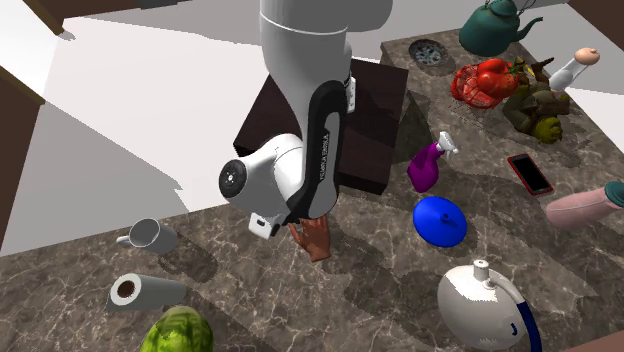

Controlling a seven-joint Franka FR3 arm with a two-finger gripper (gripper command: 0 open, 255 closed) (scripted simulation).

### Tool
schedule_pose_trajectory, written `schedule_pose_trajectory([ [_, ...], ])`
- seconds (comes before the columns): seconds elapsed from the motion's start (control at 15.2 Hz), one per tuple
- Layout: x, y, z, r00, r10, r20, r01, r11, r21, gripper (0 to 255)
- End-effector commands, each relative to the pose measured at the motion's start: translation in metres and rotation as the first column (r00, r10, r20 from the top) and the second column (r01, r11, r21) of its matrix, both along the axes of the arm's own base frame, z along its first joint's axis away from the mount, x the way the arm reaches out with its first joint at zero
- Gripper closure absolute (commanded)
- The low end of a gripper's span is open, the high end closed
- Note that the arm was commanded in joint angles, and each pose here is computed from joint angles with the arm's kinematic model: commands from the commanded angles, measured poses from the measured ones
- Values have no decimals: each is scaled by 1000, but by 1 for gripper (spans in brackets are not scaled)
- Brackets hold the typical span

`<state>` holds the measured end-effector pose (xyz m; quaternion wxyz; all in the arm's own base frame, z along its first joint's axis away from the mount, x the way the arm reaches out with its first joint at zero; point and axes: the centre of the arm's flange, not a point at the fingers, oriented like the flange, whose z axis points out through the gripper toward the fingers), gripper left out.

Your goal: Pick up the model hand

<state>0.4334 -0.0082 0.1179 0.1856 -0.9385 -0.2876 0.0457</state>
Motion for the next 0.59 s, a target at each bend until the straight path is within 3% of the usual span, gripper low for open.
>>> schedule_pose_trajectory([
  [0.0, 1, -1, 10, 1000, 0, 0, 0, 1000, 0, 255],
  [0.53, 1, -1, 52, 1000, 0, 0, 0, 1000, 0, 255],
])
